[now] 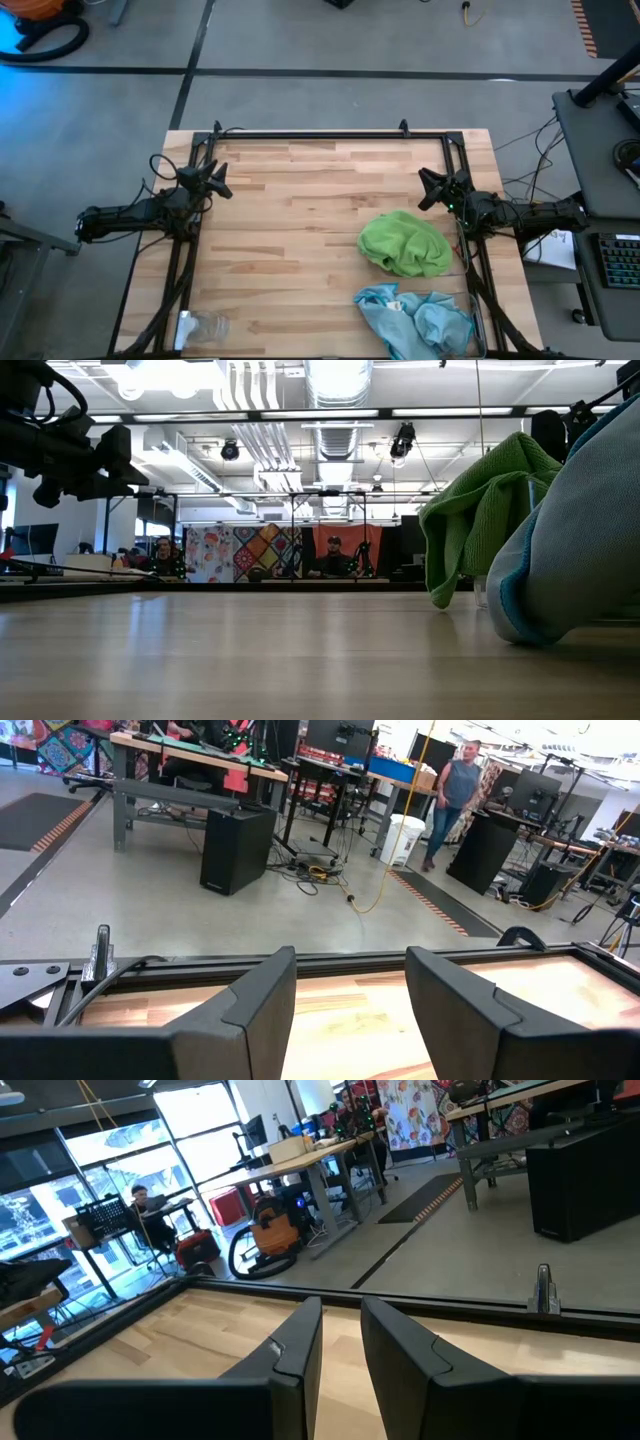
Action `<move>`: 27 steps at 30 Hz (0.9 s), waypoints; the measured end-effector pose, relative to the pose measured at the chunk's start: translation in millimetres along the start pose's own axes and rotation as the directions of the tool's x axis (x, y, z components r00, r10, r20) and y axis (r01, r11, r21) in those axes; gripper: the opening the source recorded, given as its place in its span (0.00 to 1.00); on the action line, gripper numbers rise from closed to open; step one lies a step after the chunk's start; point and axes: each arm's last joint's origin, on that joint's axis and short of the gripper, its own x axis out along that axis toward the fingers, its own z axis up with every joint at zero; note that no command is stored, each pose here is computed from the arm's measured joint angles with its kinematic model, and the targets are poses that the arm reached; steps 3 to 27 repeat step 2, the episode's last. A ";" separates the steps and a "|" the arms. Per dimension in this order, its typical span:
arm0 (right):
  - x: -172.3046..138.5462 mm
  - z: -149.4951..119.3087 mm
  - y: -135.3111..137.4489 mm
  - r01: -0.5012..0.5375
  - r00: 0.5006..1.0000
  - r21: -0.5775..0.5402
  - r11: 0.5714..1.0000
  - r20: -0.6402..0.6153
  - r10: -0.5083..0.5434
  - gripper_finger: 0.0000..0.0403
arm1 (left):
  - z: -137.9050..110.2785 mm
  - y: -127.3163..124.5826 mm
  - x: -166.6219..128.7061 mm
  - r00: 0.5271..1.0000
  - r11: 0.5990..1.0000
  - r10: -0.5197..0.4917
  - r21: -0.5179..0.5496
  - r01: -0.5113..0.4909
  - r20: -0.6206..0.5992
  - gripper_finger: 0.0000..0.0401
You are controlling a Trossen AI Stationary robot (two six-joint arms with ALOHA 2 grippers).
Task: Sort microfiber towel by color & place in baskets
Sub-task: Return to Home Position
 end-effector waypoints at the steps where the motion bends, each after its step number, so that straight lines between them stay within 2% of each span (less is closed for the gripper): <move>1: 0.0 0.0 0.0 -0.001 1.000 0.000 1.000 0.000 0.001 0.17 | 0.0 0.0 0.0 1.000 1.000 0.000 0.000 0.000 0.000 0.43; 27: 0.0 0.0 0.0 0.000 1.000 0.000 1.000 0.000 0.000 0.17 | 0.0 0.0 0.0 1.000 1.000 0.000 0.001 0.000 0.000 0.43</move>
